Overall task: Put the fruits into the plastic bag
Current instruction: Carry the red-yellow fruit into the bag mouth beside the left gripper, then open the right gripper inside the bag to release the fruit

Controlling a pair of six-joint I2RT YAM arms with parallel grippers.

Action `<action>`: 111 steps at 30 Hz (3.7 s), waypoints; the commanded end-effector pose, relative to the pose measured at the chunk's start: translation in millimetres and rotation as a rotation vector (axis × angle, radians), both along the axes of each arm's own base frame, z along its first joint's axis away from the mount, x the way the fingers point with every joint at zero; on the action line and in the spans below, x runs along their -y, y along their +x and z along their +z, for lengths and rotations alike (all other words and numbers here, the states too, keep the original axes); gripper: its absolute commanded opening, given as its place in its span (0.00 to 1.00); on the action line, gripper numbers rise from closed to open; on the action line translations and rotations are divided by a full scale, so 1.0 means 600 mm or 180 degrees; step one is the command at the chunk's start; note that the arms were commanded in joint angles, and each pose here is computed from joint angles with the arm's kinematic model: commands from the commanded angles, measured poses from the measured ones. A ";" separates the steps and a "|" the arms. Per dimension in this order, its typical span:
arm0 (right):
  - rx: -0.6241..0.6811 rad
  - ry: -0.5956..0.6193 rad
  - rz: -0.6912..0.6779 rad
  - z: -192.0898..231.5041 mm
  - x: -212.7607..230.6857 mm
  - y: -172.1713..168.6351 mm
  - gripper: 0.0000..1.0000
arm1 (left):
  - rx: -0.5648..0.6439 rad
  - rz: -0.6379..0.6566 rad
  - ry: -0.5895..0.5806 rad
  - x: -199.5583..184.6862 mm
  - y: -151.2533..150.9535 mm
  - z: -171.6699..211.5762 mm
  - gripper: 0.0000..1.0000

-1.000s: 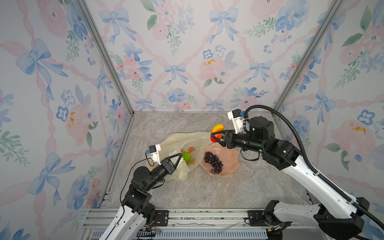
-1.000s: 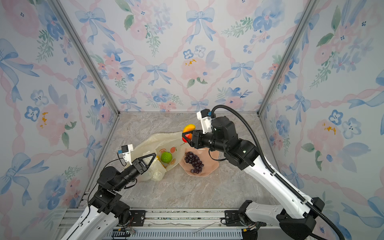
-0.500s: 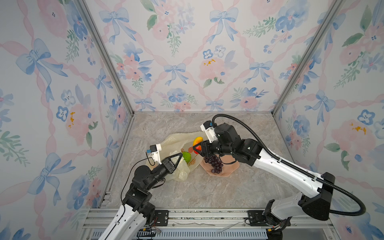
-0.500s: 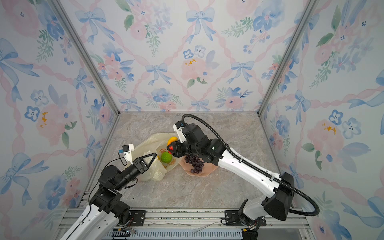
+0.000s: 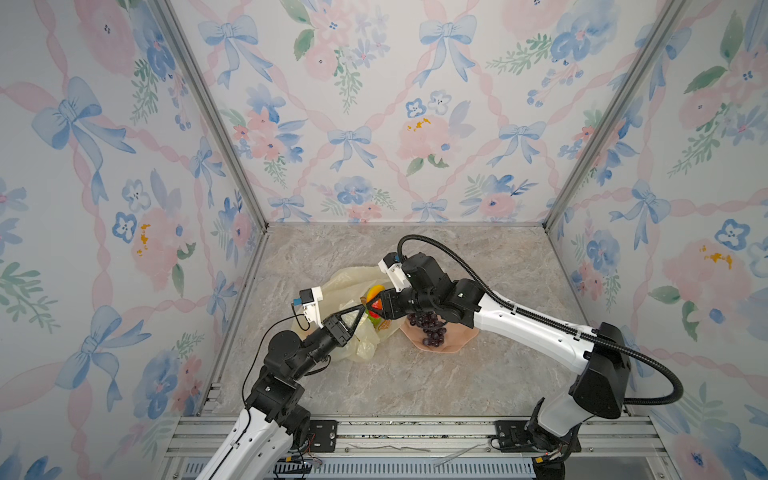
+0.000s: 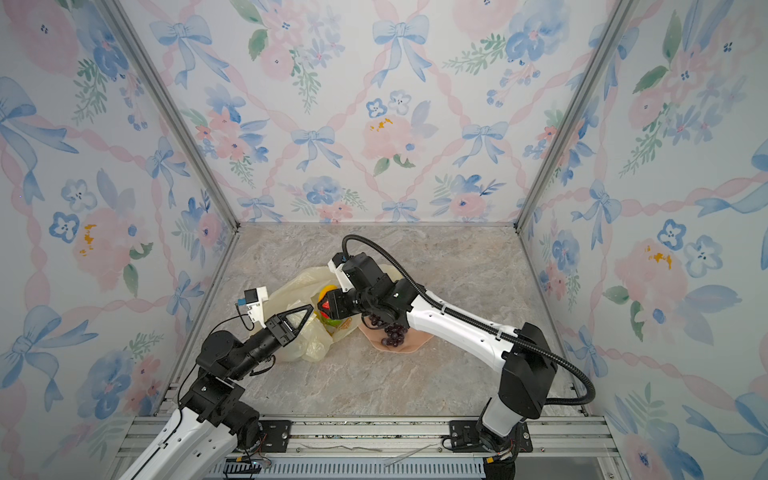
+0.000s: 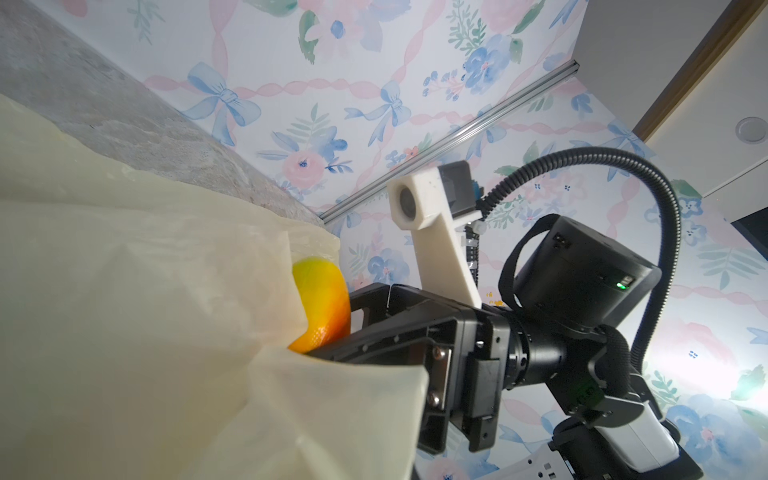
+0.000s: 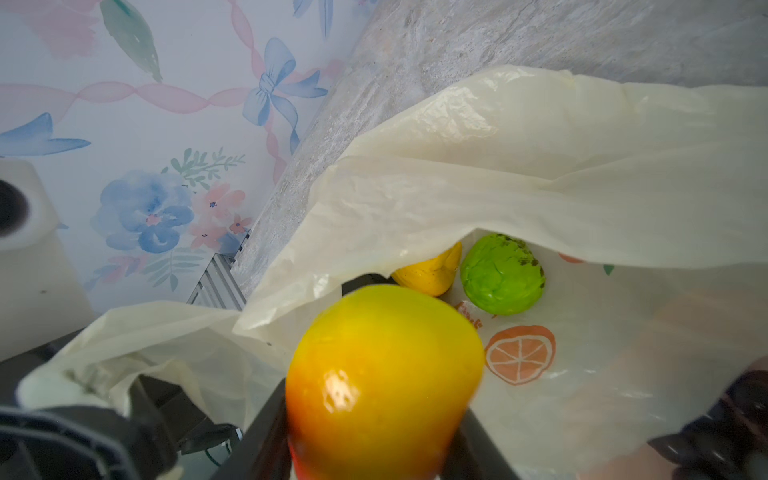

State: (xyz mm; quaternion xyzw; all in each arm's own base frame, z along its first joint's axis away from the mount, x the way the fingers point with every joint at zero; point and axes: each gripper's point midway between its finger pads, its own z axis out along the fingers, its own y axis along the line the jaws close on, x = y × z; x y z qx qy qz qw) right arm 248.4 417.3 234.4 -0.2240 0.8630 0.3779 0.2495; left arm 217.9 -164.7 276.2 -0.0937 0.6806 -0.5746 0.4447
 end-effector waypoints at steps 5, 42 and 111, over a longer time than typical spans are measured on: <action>-0.0243 0.0050 0.0166 -0.046 -0.044 -0.023 0.48 | 0.0144 -0.0048 -0.0073 0.000 -0.008 0.026 0.00; -0.1140 0.0357 0.0666 -0.142 -0.163 -0.070 0.76 | 0.0168 -0.0040 -0.0088 -0.003 -0.013 0.022 0.00; -0.0360 -0.0500 0.0102 -0.097 -0.010 0.007 0.85 | 0.0194 -0.0015 -0.0144 -0.011 -0.024 0.030 0.00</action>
